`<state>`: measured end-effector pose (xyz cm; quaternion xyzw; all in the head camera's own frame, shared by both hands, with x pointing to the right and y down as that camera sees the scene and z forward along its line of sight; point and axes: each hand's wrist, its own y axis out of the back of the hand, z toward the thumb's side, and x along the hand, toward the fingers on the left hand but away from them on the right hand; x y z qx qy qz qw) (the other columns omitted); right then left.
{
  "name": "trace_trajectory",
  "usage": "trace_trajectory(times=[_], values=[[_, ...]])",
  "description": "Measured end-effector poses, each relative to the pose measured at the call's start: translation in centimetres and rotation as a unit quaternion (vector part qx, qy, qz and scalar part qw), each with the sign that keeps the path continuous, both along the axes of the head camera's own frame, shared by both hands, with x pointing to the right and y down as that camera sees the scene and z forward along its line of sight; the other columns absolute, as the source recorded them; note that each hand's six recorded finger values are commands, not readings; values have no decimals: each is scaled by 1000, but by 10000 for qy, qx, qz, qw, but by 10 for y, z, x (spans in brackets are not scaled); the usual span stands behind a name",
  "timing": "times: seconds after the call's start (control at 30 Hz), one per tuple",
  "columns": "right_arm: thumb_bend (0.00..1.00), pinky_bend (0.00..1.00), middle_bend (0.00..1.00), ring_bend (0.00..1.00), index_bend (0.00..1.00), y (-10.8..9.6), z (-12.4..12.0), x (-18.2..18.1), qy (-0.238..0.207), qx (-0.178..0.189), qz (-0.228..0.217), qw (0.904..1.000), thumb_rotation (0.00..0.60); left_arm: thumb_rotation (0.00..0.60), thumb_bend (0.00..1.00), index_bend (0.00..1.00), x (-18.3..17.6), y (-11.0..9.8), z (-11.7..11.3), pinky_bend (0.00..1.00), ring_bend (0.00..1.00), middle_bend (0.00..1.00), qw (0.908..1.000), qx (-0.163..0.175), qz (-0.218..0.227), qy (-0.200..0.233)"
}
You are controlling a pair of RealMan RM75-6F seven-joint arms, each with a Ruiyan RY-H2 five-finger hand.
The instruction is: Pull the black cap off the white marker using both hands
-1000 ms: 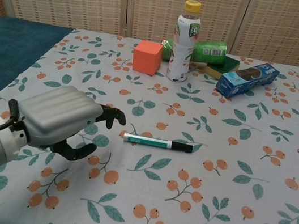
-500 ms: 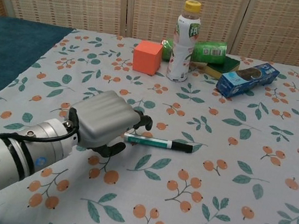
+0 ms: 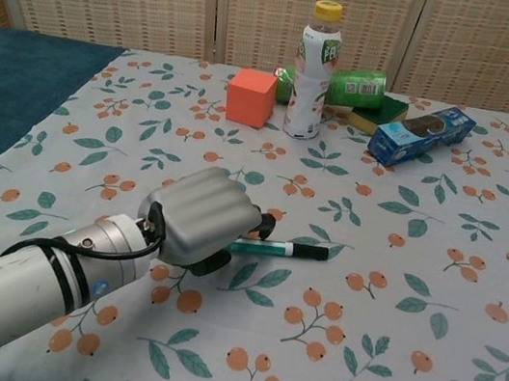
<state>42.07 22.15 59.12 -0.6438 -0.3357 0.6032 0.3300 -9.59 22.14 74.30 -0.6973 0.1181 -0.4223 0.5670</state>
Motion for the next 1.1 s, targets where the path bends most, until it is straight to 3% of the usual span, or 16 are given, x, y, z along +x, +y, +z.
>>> trace_trajectory(times=[0.5, 0.83, 1.1], values=[[97, 0, 0, 0, 0, -1, -2, -1, -14, 44, -7, 10000, 600, 600, 437, 483, -6, -1, 3, 898, 765, 592, 9996, 248, 77, -128], [98, 2, 0, 0, 0, 5, 6, -31, -467, 91, -261, 9985, 600, 600, 436, 579, -9, -5, -11, 906, 774, 697, 9990, 186, -265, 307], [100, 55, 0, 0, 219, -8, 22, -90, -1135, -164, -719, 9908, 600, 600, 436, 581, -6, -6, -27, 906, 774, 701, 9977, 188, -361, 539]])
